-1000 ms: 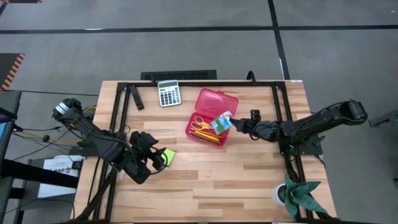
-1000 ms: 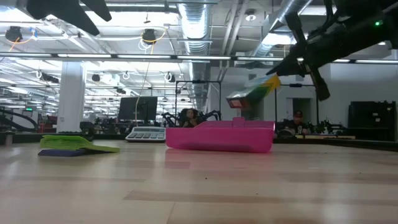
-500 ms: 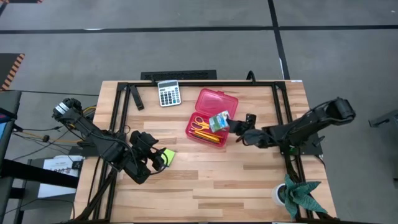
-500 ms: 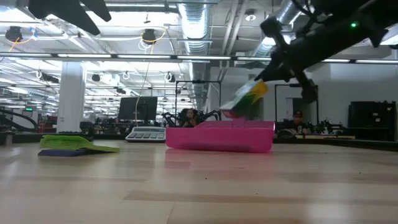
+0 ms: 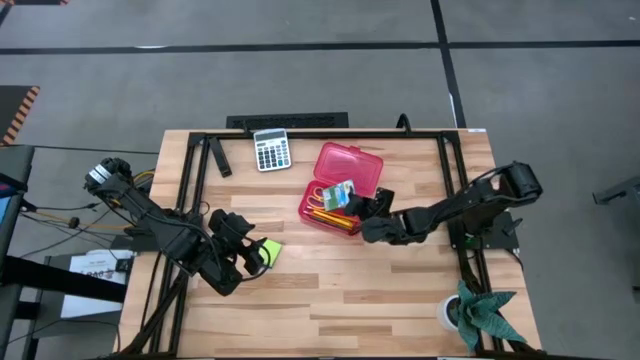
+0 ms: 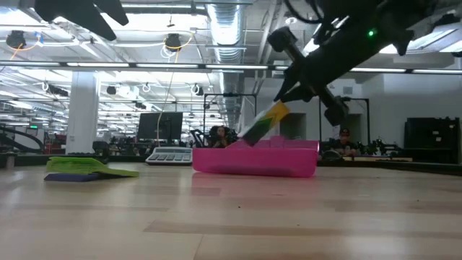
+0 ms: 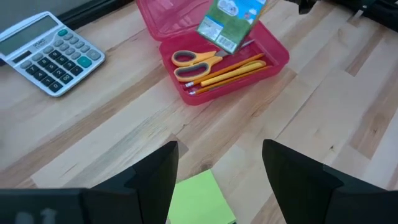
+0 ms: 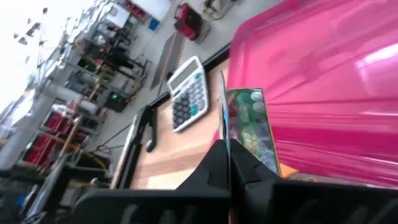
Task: Pack school essentials
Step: Put the crayon box into the supply box
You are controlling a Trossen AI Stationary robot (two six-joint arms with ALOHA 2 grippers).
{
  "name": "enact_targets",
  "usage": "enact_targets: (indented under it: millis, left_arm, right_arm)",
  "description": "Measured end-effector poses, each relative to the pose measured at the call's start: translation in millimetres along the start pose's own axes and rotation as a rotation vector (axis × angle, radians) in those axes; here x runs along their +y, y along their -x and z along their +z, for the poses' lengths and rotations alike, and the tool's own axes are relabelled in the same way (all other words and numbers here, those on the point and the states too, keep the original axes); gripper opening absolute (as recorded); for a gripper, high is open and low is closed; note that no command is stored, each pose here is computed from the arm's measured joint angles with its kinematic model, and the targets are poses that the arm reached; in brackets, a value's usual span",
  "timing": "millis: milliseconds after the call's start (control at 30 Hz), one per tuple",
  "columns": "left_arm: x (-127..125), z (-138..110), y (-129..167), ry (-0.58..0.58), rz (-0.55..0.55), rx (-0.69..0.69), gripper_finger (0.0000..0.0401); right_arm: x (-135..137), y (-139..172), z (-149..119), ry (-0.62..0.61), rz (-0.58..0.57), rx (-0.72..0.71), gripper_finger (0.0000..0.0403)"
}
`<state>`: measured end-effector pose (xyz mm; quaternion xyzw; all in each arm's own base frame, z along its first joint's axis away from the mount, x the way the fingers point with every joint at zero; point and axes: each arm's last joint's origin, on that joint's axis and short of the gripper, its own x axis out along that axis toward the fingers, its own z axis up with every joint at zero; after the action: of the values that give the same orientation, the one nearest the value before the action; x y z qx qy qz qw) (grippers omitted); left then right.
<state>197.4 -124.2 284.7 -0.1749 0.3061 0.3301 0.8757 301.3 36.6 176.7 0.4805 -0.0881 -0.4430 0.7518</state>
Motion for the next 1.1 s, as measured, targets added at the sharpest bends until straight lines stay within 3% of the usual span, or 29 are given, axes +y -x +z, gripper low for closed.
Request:
enact_targets:
  millis: [400, 633, 1100]
  left_arm:
    - [-0.1, -0.2, -0.1, -0.044, -0.002, 0.008, 0.0229]
    - [-0.2, -0.2, -0.1, -0.057, -0.002, 0.006, 0.0228]
    - [-0.2, -0.1, -0.1, -0.070, -0.002, 0.003, 0.0229]
  right_arm:
    - [-9.8, -18.2, -14.9, -0.080, -0.076, -0.055, 0.0000]
    - [-12.1, -28.9, -11.3, -0.043, -0.109, 0.036, 0.0011]
    - [-11.4, -32.5, -8.4, 0.119, -0.113, 0.180, 0.0121]
